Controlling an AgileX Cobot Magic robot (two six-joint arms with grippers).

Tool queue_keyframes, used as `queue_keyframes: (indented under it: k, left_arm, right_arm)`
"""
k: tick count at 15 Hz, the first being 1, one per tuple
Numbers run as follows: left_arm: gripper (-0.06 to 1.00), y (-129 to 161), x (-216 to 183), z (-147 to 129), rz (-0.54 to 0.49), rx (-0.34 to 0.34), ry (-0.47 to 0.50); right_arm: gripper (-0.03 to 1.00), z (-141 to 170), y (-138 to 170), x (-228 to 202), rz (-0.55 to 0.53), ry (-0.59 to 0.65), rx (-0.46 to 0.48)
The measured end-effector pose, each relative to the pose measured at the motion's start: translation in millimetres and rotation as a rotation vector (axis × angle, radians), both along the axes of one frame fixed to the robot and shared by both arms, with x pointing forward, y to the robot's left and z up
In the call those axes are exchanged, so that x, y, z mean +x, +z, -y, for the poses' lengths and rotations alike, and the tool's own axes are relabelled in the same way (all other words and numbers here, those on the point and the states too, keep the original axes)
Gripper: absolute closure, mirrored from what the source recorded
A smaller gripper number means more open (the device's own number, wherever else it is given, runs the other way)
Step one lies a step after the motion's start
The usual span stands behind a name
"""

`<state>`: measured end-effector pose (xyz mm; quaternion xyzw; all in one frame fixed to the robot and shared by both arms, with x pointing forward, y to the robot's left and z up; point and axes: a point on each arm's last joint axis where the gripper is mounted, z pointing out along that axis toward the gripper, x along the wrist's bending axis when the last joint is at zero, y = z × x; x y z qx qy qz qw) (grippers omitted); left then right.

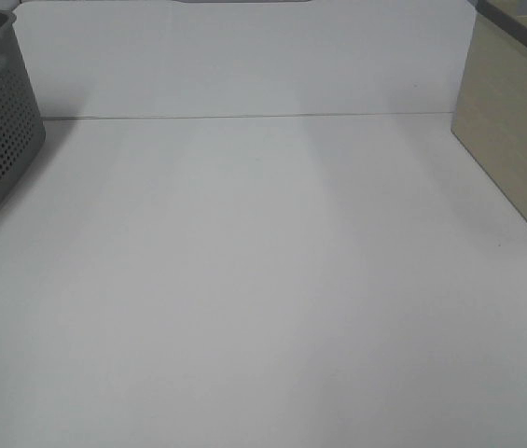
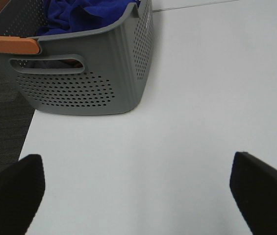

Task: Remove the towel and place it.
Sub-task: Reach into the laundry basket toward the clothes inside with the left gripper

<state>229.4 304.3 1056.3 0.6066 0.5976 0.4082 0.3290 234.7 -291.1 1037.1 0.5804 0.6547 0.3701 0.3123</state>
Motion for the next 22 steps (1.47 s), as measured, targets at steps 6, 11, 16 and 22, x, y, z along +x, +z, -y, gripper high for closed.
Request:
queue_keyframes:
  k: [6,11,16,22]
  left_arm:
    - [-0.02,0.0,0.0,0.0,0.000,0.000,0.000]
    - [-0.02,0.0,0.0,0.0,0.000,0.000,0.000]
    - [-0.02,0.0,0.0,0.0,0.000,0.000,0.000]
    - [-0.02,0.0,0.0,0.0,0.000,0.000,0.000]
  right_arm:
    - [0.26,0.0,0.0,0.0,0.000,0.000,0.000]
    - [0.26,0.0,0.0,0.0,0.000,0.000,0.000]
    - [0.26,0.0,0.0,0.0,0.000,0.000,0.000]
    - [0.26,0.0,0.0,0.0,0.000,0.000,0.000]
